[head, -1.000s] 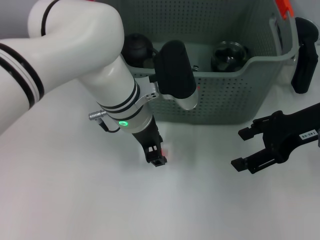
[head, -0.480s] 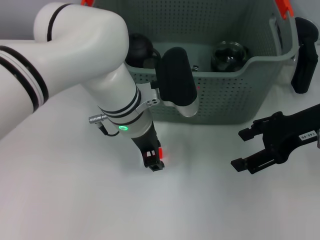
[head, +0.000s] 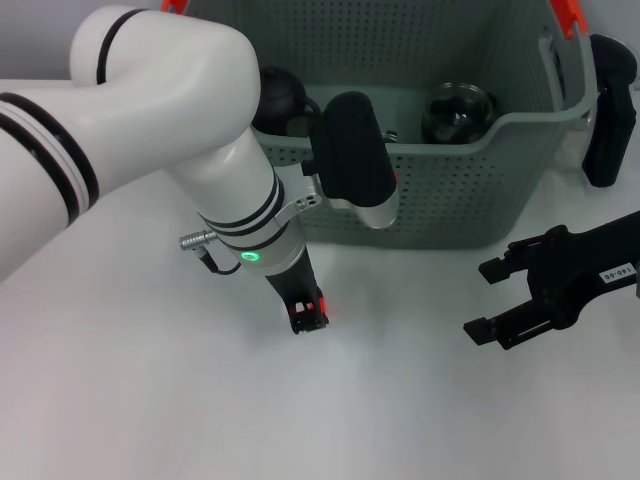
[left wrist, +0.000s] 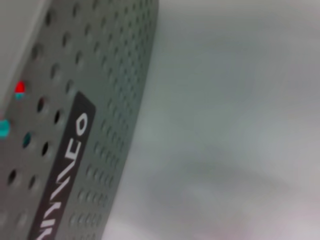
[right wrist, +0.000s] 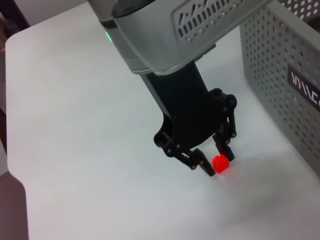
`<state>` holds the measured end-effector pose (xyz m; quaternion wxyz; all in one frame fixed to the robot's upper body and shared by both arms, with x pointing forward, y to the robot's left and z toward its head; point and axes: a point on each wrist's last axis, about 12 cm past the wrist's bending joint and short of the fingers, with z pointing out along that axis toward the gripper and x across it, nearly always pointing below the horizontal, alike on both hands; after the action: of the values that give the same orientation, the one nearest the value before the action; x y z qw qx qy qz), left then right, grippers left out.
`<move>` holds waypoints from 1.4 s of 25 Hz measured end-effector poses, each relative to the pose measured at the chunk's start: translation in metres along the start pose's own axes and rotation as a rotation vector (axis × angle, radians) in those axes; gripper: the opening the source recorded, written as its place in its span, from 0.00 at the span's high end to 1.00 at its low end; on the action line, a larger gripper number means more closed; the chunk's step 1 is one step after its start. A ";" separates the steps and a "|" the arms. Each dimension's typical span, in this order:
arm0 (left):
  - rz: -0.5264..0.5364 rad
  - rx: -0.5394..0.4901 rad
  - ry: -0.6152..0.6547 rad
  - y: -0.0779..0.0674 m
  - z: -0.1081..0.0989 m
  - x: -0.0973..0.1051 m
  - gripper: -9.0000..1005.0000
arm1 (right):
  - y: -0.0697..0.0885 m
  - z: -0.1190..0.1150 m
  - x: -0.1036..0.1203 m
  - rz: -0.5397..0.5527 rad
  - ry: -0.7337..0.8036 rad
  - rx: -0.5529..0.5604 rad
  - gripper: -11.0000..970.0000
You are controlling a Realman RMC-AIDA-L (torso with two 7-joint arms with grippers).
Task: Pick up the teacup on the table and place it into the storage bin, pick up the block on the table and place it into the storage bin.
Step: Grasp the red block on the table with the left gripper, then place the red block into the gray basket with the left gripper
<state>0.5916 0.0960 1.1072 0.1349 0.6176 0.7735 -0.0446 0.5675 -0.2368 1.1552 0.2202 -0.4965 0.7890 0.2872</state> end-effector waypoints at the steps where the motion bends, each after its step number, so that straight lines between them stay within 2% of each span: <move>1: -0.005 0.000 0.000 0.000 0.000 0.000 0.60 | 0.000 0.000 0.000 0.000 0.000 0.000 0.04; 12: -0.034 0.007 0.006 0.001 -0.001 0.002 0.81 | 0.000 0.000 0.000 -0.004 -0.005 -0.002 0.04; 16: -0.050 0.036 -0.004 -0.001 -0.010 0.000 0.79 | 0.000 0.000 0.001 -0.004 -0.006 -0.006 0.04; 20: -0.116 0.076 -0.083 0.000 -0.033 0.003 0.78 | 0.000 0.001 0.002 -0.002 -0.006 -0.010 0.04; 25: -0.244 0.163 -0.320 0.009 -0.073 0.022 0.76 | 0.000 0.000 0.003 -0.007 -0.003 -0.009 0.04; 28: -0.300 0.196 -0.481 0.015 -0.097 0.040 0.75 | -0.002 -0.001 0.005 -0.004 0.001 -0.009 0.04; 31: -0.351 0.182 -0.665 0.023 -0.126 0.064 0.74 | -0.002 -0.001 0.007 0.000 0.004 -0.008 0.04; 35: -0.388 0.133 -0.861 0.037 -0.155 0.087 0.72 | -0.003 -0.002 0.010 0.004 0.006 -0.005 0.04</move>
<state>0.5861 0.2233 1.2363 0.3926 0.3943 0.7437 -0.3705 0.5657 -0.2460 1.1500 0.2161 -0.4963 0.7900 0.2880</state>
